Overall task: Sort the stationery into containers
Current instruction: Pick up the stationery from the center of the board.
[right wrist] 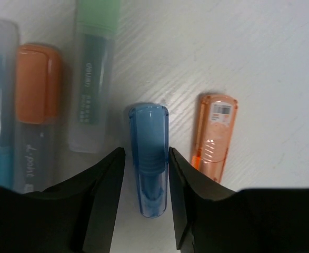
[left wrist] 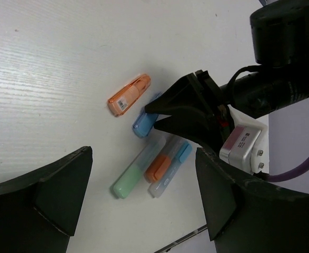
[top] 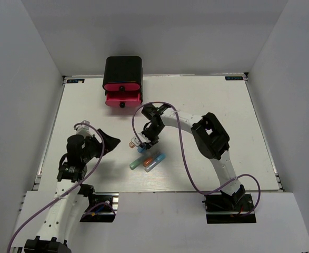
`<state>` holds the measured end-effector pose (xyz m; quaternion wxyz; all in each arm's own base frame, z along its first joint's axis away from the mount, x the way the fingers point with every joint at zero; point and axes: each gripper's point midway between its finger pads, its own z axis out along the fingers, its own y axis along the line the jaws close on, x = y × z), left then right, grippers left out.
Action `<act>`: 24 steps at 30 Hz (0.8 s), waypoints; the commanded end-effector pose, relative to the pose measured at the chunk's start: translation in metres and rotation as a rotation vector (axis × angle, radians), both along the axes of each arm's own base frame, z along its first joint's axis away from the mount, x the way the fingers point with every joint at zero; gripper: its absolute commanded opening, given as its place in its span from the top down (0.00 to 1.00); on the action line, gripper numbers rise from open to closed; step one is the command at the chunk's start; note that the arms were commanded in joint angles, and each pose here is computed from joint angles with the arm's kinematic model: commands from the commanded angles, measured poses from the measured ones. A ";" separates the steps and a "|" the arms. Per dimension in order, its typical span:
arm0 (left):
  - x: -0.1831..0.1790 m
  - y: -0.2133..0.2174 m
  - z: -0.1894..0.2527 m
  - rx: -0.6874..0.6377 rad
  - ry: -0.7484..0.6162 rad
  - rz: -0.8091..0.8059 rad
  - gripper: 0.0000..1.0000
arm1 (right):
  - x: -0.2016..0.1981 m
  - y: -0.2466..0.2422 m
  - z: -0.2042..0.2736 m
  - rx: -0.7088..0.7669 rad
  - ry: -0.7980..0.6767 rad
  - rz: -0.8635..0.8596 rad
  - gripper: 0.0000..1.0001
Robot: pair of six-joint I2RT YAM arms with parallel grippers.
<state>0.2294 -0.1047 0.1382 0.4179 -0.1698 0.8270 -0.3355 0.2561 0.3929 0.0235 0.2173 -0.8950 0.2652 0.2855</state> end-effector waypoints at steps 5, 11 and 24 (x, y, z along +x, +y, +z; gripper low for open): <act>0.007 -0.012 0.015 0.010 -0.089 -0.100 0.11 | -0.030 -0.056 -0.036 -0.253 0.126 -0.054 0.54; 0.007 -0.022 0.011 0.024 -0.113 -0.200 0.11 | -0.017 -0.055 -0.038 -0.290 0.117 -0.177 0.56; 0.038 -0.027 0.017 0.117 -0.113 -0.309 0.13 | 0.063 -0.032 0.053 -0.030 0.111 -0.610 0.95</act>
